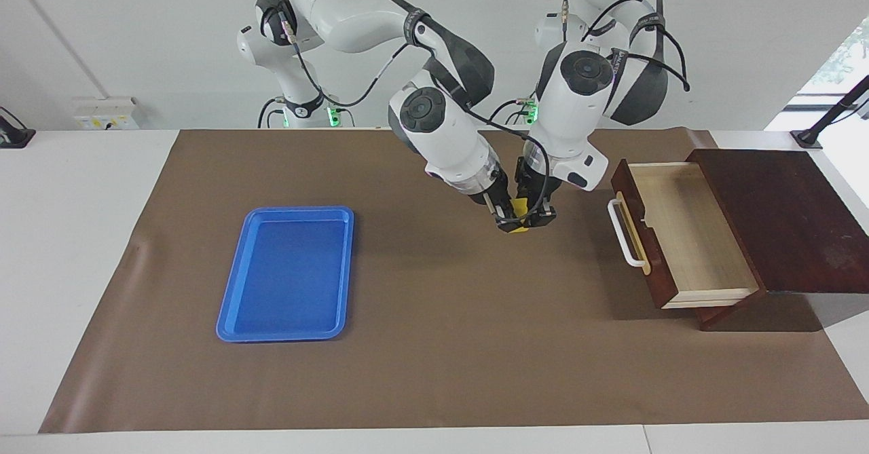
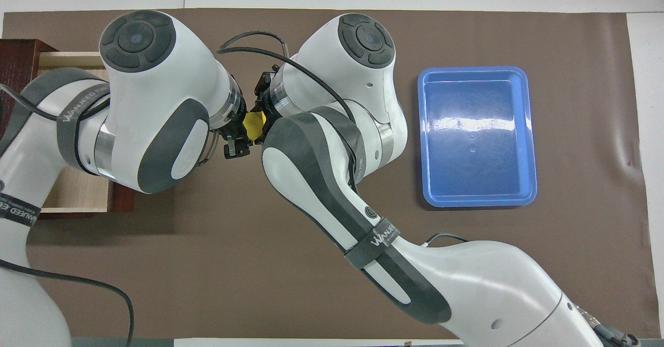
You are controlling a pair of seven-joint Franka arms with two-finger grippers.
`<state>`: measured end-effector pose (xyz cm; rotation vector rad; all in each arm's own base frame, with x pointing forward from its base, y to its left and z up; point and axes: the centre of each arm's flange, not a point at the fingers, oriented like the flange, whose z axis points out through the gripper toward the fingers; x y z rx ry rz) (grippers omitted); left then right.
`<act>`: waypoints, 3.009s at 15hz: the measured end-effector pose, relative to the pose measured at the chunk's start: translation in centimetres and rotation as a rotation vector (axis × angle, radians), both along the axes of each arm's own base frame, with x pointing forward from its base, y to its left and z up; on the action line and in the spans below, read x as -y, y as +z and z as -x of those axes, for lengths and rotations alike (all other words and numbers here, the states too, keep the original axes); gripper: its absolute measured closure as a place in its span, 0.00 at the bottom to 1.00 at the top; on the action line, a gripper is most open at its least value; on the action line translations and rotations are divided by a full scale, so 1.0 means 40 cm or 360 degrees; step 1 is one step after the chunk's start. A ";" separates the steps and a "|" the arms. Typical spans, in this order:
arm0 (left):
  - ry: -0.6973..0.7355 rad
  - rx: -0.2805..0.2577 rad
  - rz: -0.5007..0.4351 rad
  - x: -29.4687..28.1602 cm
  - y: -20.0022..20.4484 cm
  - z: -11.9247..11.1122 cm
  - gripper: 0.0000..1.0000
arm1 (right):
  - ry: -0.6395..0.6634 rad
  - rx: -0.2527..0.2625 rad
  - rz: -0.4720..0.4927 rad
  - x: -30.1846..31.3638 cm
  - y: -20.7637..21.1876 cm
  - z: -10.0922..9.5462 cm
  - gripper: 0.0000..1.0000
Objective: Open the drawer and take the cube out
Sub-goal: 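Grasp the cube with the right gripper while the left gripper releases, then carry the cube over the blue tray while the left gripper pushes drawer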
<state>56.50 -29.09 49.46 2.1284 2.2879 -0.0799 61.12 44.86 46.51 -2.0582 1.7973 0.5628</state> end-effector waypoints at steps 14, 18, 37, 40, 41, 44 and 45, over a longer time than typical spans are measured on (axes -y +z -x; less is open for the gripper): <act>0.0067 0.0008 -0.0005 -0.059 0.006 -0.028 0.00 | -0.0011 0.0002 -0.0001 0.009 0.001 -0.007 0.44; 0.0164 -0.0020 -0.0019 -0.213 -0.018 -0.079 0.00 | -0.0053 0.0012 0.0006 0.072 0.000 -0.049 0.44; -0.0116 -0.0021 -0.0056 -0.587 -0.148 -0.023 0.00 | 0.0003 0.0036 -0.0093 1.185 -0.291 -0.104 0.44; -0.0173 -0.0014 -0.0086 -0.614 -0.148 -0.026 0.00 | -0.0037 0.0012 -0.0093 1.230 -0.318 -0.086 0.44; -0.0185 -0.0012 -0.0094 -0.628 -0.147 -0.027 0.00 | -0.0040 0.0003 -0.0094 1.231 -0.324 -0.081 0.44; -0.0233 -0.0004 -0.0118 -0.682 -0.144 -0.031 0.00 | -0.0063 -0.0016 -0.0082 1.233 -0.355 -0.061 0.44; -0.0243 -0.0002 -0.0135 -0.699 -0.142 -0.032 0.00 | -0.0078 -0.0020 -0.0073 1.238 -0.369 -0.052 0.44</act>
